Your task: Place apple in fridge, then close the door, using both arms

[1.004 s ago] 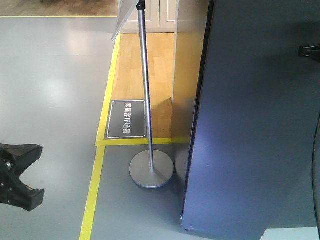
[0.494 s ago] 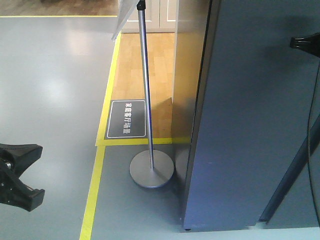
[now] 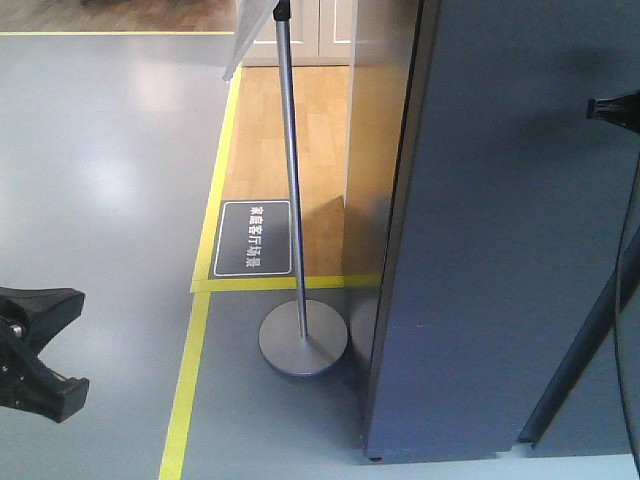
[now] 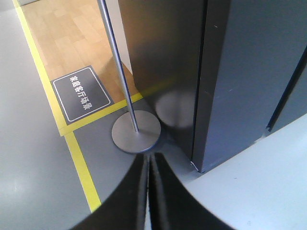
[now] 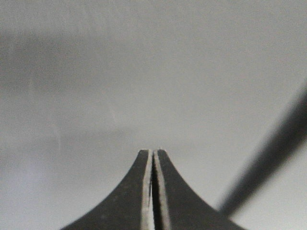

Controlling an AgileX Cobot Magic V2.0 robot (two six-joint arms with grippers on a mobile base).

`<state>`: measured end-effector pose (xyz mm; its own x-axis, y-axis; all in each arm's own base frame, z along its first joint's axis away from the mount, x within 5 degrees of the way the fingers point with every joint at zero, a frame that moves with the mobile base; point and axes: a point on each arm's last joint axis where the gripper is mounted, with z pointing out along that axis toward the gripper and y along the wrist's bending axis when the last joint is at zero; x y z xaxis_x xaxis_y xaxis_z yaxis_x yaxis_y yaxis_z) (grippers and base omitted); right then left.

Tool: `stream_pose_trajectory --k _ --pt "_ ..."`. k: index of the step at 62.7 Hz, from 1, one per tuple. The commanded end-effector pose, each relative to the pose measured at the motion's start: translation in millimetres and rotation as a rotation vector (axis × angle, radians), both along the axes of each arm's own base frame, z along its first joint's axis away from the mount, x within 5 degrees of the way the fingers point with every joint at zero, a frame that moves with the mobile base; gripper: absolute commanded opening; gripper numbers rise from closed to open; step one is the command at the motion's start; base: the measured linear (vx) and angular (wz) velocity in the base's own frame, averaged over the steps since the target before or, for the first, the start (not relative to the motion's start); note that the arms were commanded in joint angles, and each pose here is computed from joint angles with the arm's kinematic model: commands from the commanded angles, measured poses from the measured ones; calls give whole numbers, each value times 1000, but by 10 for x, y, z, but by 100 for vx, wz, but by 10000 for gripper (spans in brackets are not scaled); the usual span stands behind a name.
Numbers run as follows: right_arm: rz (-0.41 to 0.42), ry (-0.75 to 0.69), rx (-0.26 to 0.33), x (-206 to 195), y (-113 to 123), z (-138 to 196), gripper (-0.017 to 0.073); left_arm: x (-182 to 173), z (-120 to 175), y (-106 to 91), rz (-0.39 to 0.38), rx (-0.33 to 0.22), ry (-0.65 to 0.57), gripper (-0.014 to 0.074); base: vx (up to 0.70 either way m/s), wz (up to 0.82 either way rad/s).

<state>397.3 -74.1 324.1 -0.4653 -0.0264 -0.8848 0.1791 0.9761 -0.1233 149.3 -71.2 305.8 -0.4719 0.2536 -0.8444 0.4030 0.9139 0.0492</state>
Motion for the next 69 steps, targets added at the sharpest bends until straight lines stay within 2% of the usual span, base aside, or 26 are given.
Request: stream_pose_trajectory --k 1,7,12,23,35,47,69 --pt "58 -68 -77 -223 153 344 -6 22 139 -21 -8 -50 -80 -6 0 0" --pt "117 -18 -104 -394 347 275 -6 22 139 -21 -8 -50 -80 -6 0 0" --pt "156 33 -98 -548 519 231 -6 22 139 -21 -8 -50 -80 -6 0 0" --pt "212 162 -23 -930 813 117 -6 22 139 -21 -8 -50 -80 -6 0 0" --pt "291 147 49 -1460 1041 137 -6 22 139 -21 -8 -50 -80 -6 0 0" --pt "315 100 98 -1958 1047 124 -6 22 139 -21 -8 -50 -80 -6 0 0" --pt "303 94 107 -2829 894 -10 -6 22 139 -21 -8 -50 -80 -6 0 0"
